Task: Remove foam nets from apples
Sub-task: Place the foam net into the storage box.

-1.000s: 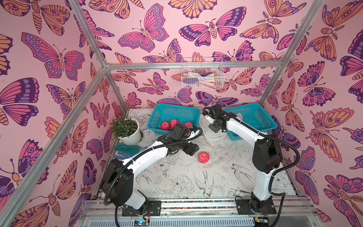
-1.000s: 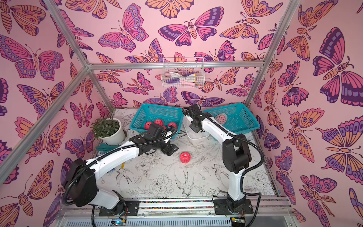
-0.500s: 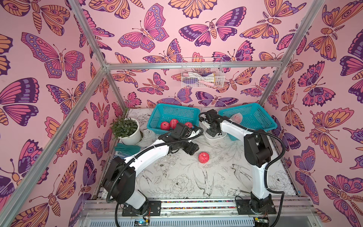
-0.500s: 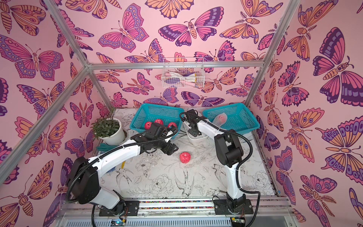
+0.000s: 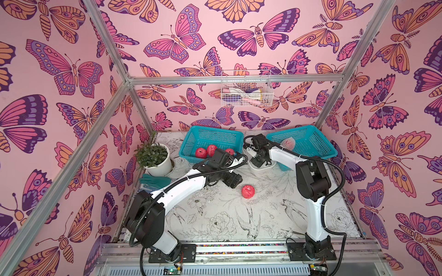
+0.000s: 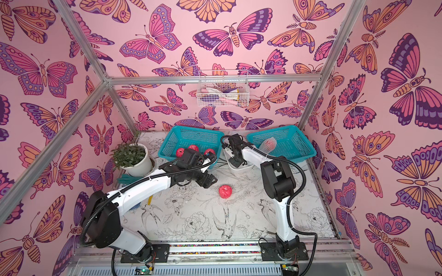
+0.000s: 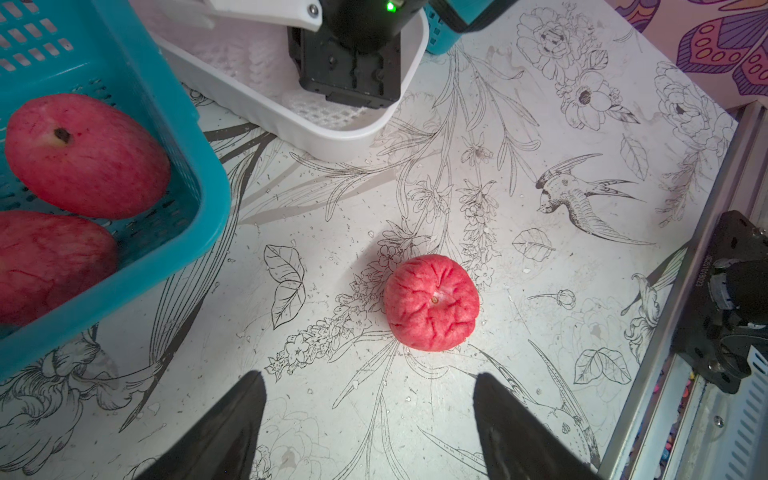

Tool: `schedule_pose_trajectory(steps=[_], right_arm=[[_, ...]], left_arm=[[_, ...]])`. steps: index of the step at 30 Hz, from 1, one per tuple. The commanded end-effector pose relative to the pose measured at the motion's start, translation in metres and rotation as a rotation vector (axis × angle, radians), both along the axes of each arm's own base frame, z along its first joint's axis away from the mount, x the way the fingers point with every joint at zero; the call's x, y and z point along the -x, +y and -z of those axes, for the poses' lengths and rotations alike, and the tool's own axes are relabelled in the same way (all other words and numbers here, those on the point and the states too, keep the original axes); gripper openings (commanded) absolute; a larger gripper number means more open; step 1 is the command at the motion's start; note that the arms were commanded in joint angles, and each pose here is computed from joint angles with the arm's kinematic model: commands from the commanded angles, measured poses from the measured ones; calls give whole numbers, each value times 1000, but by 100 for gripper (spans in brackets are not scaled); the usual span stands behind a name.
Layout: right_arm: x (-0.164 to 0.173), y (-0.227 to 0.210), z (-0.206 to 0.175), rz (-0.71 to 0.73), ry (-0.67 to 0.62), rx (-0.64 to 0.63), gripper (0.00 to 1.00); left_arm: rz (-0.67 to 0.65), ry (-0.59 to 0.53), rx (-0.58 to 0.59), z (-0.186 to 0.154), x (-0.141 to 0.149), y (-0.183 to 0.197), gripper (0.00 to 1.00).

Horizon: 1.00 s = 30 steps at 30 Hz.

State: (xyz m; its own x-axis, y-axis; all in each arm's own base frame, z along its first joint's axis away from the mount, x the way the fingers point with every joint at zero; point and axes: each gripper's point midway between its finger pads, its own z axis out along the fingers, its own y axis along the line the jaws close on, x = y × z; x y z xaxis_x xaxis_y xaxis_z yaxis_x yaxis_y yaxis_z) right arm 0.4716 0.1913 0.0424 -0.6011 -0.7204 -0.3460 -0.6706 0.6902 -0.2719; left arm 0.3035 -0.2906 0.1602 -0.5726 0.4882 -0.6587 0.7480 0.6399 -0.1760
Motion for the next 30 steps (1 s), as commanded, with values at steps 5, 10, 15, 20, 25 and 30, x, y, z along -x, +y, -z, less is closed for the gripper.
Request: schedule_pose_trajectory(steps=[5,10,15,20,25,30], right_arm=[[12,0,-12,30,17,-82,22],[17,0,-32,31,-37,-115,40],[20,-2,-42,14,-36,-106,45],[27,-5,-50,-9,-49,-105,53],[34,-6,-60,-22,-51,-111,62],[38,-3,-69,-30,-55,-138,71]], left_arm=[[13,7,24,-10,1,-2,81],[16,6,36,-14,5,-2,81],[23,-3,38,-17,6,-3,80],[28,-10,40,-16,8,-2,80],[35,-10,41,-14,9,-2,80],[46,-4,36,-10,10,-3,80]])
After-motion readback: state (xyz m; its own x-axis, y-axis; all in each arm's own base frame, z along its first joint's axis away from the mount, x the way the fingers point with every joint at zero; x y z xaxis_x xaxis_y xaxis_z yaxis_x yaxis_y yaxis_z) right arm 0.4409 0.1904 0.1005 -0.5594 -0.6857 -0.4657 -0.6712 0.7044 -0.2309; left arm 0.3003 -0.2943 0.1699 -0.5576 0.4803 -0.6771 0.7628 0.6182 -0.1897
